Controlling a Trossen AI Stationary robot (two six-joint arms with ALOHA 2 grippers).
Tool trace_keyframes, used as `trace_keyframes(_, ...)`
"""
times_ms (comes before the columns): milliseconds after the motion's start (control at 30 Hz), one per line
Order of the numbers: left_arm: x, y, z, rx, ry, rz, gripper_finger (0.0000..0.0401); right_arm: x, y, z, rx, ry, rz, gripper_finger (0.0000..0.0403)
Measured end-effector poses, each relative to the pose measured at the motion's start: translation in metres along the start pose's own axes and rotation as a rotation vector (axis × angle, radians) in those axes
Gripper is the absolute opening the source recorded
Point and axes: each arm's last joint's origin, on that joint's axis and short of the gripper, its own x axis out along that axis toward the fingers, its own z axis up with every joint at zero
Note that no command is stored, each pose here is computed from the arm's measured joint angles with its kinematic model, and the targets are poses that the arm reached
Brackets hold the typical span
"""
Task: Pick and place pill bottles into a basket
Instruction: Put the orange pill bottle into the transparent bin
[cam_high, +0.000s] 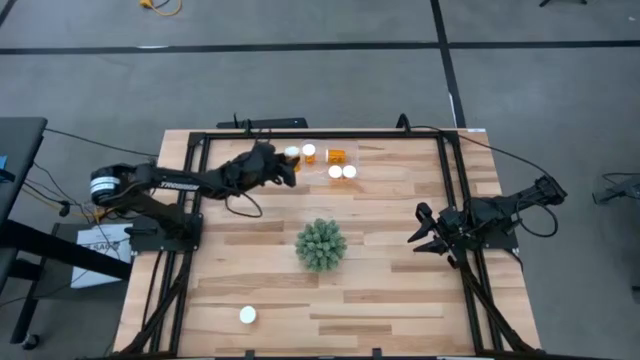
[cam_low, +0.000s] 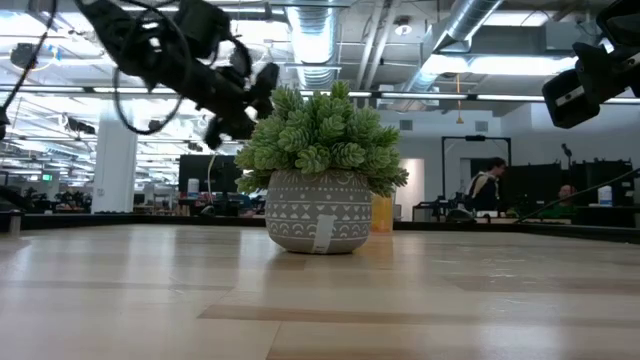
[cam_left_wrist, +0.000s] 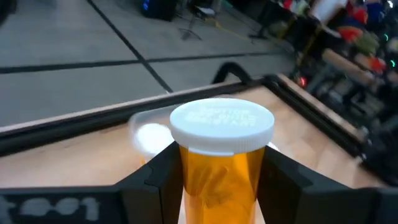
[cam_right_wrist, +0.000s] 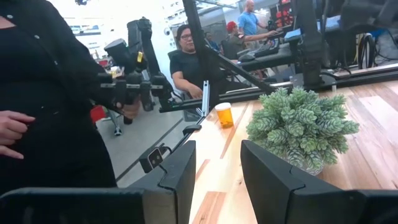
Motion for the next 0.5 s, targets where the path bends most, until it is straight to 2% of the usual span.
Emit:
trace_keyframes(233, 0.047, -0.023, 0.002, 0.187, 0.07, -0.094, 0.0144, 0.0, 0.0, 0.0, 0.0, 0.0, 0.0, 0.012)
trace_keyframes(500, 0.083, -0.04, 0.016, 0.367, 0.099, -0.101, 0.0144, 0.0, 0.0, 0.0, 0.0, 0.0, 0.0, 0.012)
